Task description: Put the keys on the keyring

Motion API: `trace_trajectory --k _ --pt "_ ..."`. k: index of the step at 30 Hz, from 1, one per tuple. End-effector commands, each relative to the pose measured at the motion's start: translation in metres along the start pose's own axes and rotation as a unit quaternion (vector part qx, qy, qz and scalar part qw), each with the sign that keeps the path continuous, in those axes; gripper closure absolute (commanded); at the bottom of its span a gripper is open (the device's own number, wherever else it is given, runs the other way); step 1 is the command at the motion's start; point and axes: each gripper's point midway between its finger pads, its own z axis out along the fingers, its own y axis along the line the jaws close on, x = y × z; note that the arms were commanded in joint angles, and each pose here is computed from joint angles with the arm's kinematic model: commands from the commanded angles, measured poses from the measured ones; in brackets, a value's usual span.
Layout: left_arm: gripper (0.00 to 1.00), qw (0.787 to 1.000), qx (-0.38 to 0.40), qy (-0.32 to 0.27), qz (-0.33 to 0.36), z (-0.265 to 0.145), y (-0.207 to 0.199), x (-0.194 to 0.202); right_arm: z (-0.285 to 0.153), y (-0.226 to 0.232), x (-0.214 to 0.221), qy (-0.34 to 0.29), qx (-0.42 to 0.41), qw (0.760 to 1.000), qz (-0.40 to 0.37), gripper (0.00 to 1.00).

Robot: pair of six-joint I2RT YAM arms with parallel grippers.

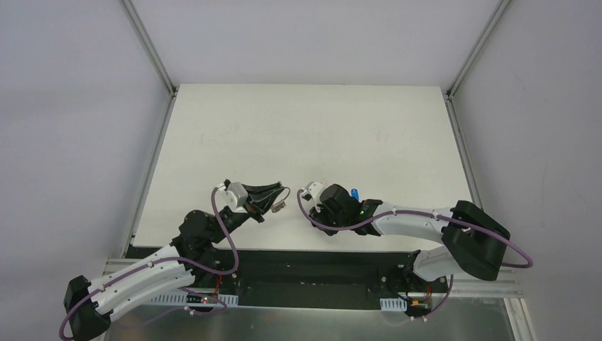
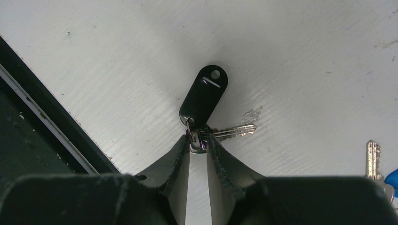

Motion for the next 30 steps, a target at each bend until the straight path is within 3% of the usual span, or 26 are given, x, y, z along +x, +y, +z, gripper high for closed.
trace_trajectory --k 1,30 --pt "1.0 1.0 -0.011 -0.029 0.003 0.002 0.005 -0.015 -0.005 0.0 -0.021 -0.027 0.001 1.0 -0.004 0.78" --pt "1.0 1.0 -0.009 -0.029 0.002 0.002 0.004 -0.015 0.002 0.01 -0.022 -0.009 -0.02 1.0 -0.013 0.76"
